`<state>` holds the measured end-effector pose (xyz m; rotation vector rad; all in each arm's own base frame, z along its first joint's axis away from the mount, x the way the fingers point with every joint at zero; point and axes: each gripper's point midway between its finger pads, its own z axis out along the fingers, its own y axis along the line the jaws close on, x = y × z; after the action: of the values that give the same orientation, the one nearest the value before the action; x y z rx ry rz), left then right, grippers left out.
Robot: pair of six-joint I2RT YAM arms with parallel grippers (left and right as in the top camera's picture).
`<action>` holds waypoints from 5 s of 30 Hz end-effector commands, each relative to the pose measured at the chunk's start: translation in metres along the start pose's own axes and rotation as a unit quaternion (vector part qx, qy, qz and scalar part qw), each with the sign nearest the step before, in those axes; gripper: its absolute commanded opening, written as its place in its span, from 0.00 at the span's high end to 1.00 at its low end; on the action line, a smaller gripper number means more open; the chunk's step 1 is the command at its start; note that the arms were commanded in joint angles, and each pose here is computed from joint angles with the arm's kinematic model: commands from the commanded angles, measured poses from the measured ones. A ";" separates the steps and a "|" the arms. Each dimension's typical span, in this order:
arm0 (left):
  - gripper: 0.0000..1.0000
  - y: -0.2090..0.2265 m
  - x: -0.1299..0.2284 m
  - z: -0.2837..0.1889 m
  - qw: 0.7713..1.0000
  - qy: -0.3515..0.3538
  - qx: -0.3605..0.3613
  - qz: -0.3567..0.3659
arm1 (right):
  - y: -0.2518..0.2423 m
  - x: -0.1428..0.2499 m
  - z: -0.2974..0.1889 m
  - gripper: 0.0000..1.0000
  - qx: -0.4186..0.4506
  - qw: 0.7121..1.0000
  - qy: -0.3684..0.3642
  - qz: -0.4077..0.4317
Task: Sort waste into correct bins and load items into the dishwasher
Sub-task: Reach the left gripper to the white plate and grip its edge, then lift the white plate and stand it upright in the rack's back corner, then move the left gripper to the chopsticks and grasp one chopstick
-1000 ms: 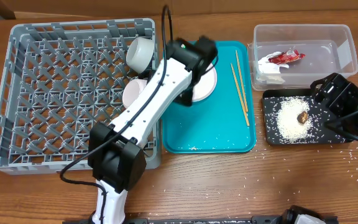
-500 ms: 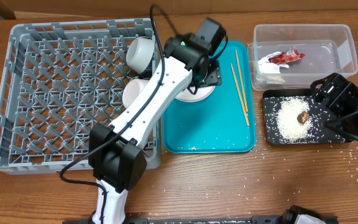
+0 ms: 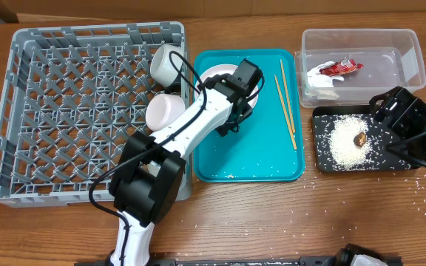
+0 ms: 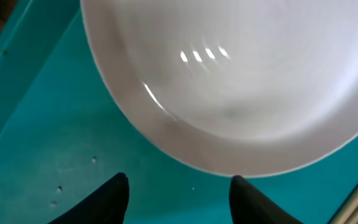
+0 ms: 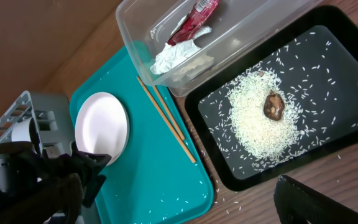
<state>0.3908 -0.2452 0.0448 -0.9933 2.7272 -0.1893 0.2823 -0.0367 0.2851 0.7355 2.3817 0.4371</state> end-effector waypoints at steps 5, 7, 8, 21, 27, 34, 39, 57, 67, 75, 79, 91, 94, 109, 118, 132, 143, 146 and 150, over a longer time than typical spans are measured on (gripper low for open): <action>0.55 0.007 -0.006 0.022 0.999 -0.037 0.002 -0.028 | 0.002 -0.004 -0.003 0.00 -0.003 1.000 -0.006 0.000; 0.56 0.010 -0.006 0.026 0.998 -0.043 0.003 -0.036 | 0.002 -0.004 -0.003 0.00 -0.003 1.000 -0.006 0.000; 0.56 0.011 -0.007 0.028 0.998 -0.046 0.003 -0.041 | 0.002 -0.004 -0.003 0.00 -0.003 1.000 -0.006 0.000; 0.73 0.026 -0.010 0.032 0.997 -0.059 -0.023 -0.049 | 0.002 -0.004 -0.003 0.00 -0.003 1.000 -0.006 0.000; 0.74 0.032 -0.007 0.031 0.997 -0.054 -0.035 -0.046 | 0.002 -0.004 -0.003 0.00 -0.003 1.000 -0.006 0.000; 0.96 0.030 -0.006 0.031 0.998 -0.053 -0.033 -0.023 | 0.002 -0.004 -0.003 0.00 -0.003 1.000 -0.006 0.000; 0.96 0.020 -0.011 0.024 0.998 -0.057 -0.021 0.016 | 0.002 -0.004 -0.003 0.00 -0.003 1.000 -0.006 0.000; 0.96 -0.001 -0.169 -0.263 0.824 -0.399 -0.119 0.384 | 0.002 -0.004 -0.003 0.00 -0.003 1.000 -0.006 0.000; 0.96 0.085 -0.264 -0.314 0.757 -0.438 -0.353 0.333 | 0.002 -0.004 -0.003 0.00 -0.003 1.000 -0.006 0.000; 0.96 0.116 -0.317 -0.251 0.773 -0.384 -0.390 0.321 | 0.002 -0.004 -0.003 0.00 -0.003 1.000 -0.006 0.000; 0.96 0.116 -0.328 -0.212 0.776 -0.367 -0.403 0.318 | 0.002 -0.004 -0.003 0.00 -0.003 1.000 -0.006 0.000; 0.86 0.093 -0.325 -0.134 0.798 -0.354 -0.370 0.319 | 0.002 -0.004 -0.003 0.00 -0.003 1.000 -0.006 -0.001; 0.79 0.087 -0.318 -0.119 0.815 -0.334 -0.334 0.335 | 0.002 -0.004 -0.003 0.00 -0.003 1.000 -0.006 0.000; 0.09 0.058 -0.295 -0.178 0.884 -0.323 -0.166 0.295 | 0.002 -0.004 -0.003 0.00 -0.003 1.000 -0.006 0.000; 0.00 0.009 -0.222 -0.262 0.922 -0.275 0.069 0.264 | 0.002 -0.004 -0.003 0.00 -0.003 1.000 -0.006 0.000; 0.00 -0.105 -0.027 -0.063 0.918 -0.067 0.091 0.380 | 0.002 -0.004 -0.003 0.00 -0.003 1.000 -0.006 0.000; 0.00 -0.125 0.076 0.036 0.908 0.013 0.102 0.405 | 0.002 -0.004 -0.003 0.00 -0.003 1.000 -0.006 -0.001; 0.03 -0.122 0.067 0.036 0.934 -0.011 0.082 0.348 | 0.002 -0.004 -0.003 0.00 -0.003 1.000 -0.006 0.000; 0.09 -0.112 0.060 0.038 0.958 -0.022 0.055 0.281 | 0.002 -0.004 -0.003 0.00 -0.003 1.000 -0.006 -0.001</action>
<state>0.4192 -0.3814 0.0184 0.0918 2.8177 -0.2560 0.2825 -0.0368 0.2851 0.7353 2.3814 0.4370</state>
